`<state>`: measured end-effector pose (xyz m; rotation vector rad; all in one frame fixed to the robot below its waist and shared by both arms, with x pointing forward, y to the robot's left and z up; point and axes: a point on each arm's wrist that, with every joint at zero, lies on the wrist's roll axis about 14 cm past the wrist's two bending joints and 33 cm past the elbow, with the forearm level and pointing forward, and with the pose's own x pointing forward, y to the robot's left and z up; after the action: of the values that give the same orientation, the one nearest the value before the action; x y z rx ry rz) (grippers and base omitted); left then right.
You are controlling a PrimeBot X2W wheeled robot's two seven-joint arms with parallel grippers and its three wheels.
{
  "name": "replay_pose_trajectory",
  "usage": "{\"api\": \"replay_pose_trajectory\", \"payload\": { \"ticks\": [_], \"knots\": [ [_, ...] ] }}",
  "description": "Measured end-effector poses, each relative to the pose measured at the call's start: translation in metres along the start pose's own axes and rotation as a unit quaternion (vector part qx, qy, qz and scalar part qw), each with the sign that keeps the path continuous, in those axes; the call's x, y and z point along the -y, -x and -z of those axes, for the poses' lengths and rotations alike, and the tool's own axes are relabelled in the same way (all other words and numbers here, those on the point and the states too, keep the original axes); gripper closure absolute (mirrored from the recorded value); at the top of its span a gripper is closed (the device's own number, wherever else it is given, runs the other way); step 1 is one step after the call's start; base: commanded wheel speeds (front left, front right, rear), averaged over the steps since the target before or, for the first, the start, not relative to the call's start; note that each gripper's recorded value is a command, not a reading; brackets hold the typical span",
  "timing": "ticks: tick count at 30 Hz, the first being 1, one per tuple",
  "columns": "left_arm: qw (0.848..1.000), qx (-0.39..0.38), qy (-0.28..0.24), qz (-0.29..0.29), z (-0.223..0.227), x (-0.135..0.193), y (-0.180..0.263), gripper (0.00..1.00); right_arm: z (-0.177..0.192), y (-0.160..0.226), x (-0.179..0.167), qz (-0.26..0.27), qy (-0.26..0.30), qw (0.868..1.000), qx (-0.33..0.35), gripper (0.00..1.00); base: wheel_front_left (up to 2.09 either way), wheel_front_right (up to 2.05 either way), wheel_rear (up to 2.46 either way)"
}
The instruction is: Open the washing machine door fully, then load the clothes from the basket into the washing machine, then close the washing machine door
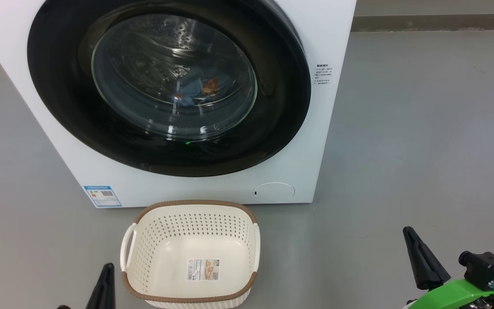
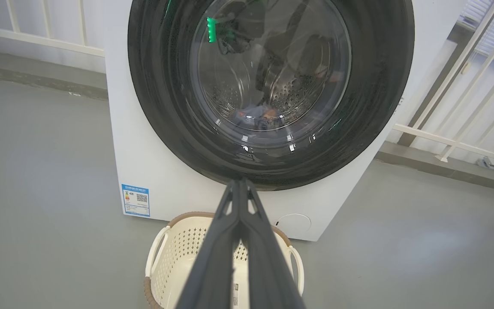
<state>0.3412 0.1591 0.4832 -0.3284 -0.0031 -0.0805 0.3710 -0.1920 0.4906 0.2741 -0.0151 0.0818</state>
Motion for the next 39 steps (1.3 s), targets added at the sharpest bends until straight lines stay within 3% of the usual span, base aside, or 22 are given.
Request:
{"api": "replay_pose_trajectory", "payload": {
  "ticks": [16,39],
  "knots": [
    [0.997,-0.013,0.078,-0.022,0.005,-0.007,0.000,1.00,0.004,0.000,0.005,0.023,-0.076,0.997,-0.010,1.00,0.00,0.00,0.00],
    [0.979,-0.024,0.195,-0.051,0.009,-0.019,-0.004,1.00,0.006,0.001,0.015,0.057,-0.201,0.978,-0.014,1.00,0.00,0.00,0.00]
  ]
}}
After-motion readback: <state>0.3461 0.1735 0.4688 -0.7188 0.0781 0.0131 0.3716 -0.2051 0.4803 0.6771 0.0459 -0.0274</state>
